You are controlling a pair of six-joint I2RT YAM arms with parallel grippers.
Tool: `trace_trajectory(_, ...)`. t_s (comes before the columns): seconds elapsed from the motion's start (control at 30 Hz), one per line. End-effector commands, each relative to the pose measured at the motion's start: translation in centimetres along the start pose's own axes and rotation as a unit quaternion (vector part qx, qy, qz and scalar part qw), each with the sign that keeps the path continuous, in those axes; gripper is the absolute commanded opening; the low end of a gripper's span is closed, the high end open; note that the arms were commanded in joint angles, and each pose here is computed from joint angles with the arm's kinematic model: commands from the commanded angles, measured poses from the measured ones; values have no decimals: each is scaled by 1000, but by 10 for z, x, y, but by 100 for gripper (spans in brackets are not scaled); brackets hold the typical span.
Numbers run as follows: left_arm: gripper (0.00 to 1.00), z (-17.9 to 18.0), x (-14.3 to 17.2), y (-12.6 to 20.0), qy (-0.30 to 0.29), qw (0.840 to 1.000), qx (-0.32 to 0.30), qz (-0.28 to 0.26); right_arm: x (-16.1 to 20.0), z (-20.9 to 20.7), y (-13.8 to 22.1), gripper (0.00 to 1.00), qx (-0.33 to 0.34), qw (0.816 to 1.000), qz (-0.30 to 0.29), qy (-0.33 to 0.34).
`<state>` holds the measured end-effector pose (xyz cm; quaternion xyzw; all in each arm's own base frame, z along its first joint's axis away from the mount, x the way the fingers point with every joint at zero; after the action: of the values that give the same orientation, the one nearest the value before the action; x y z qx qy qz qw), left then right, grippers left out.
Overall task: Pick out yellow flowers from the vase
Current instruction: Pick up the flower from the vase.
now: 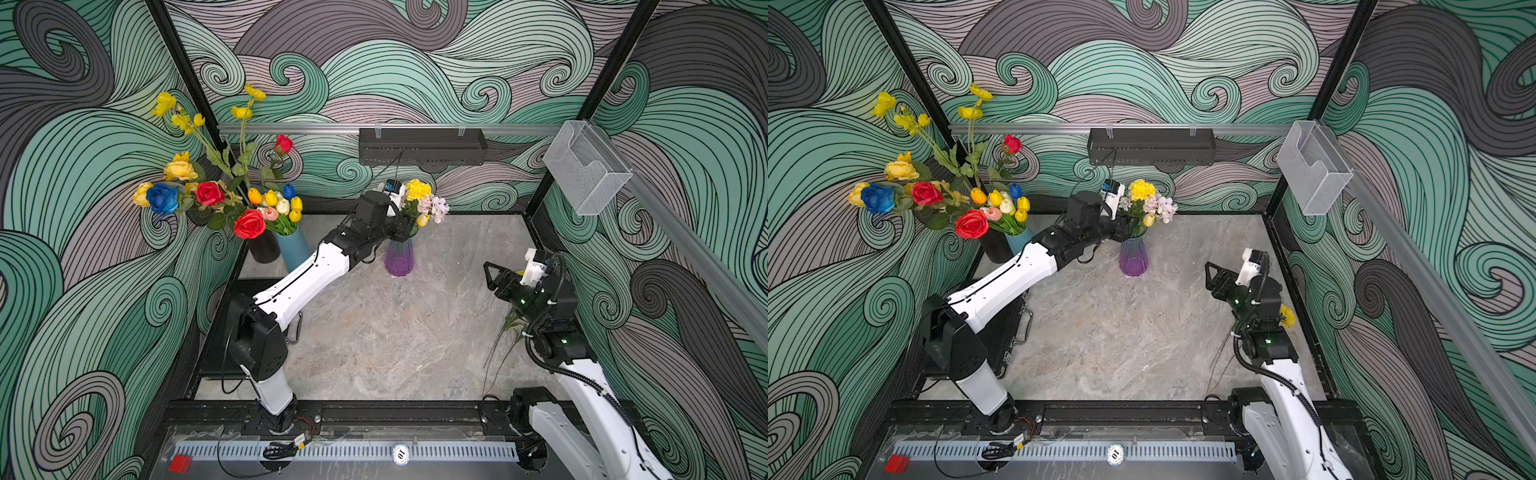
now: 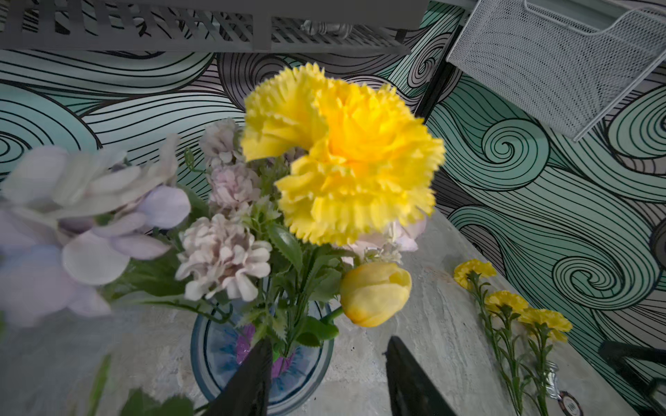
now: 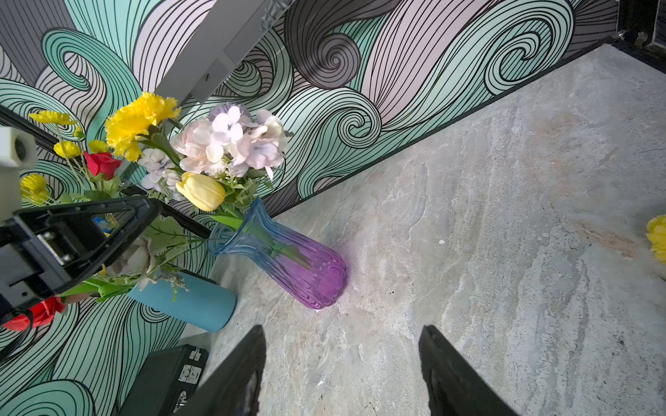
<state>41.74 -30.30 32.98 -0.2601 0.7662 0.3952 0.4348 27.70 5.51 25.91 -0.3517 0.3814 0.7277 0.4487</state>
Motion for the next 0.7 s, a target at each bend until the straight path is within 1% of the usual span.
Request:
trace_trajectory(0.0, 50, 2, -13, -6, -15, 1000, -12, -9, -5, 5, 2, 68, -14, 1000, -17, 12)
trace_trajectory(0.33, 44, 6, -32, -26, -25, 998, -34, -41, -1, 3, 3, 69, -13, 1000, -18, 16)
trace_trajectory(0.47, 42, 6, -37, -34, -27, 998, -34, -54, 0, 3, 3, 69, -12, 1000, -19, 17)
trace_trajectory(0.67, 36, 9, -42, -44, -22, 996, -43, -72, -1, 4, 3, 70, -15, 1000, -20, 17)
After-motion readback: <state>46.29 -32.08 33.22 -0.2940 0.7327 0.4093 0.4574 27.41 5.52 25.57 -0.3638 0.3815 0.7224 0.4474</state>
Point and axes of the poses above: each gripper's point midway between its finger pads, its own y axis back along the fingers, its own z axis along the line the jaws close on, x = y × z, the point moved 3 cm from there along y, back along the fingers, and after that the axes turned 8 degrees about y, right-handed, at the moved point
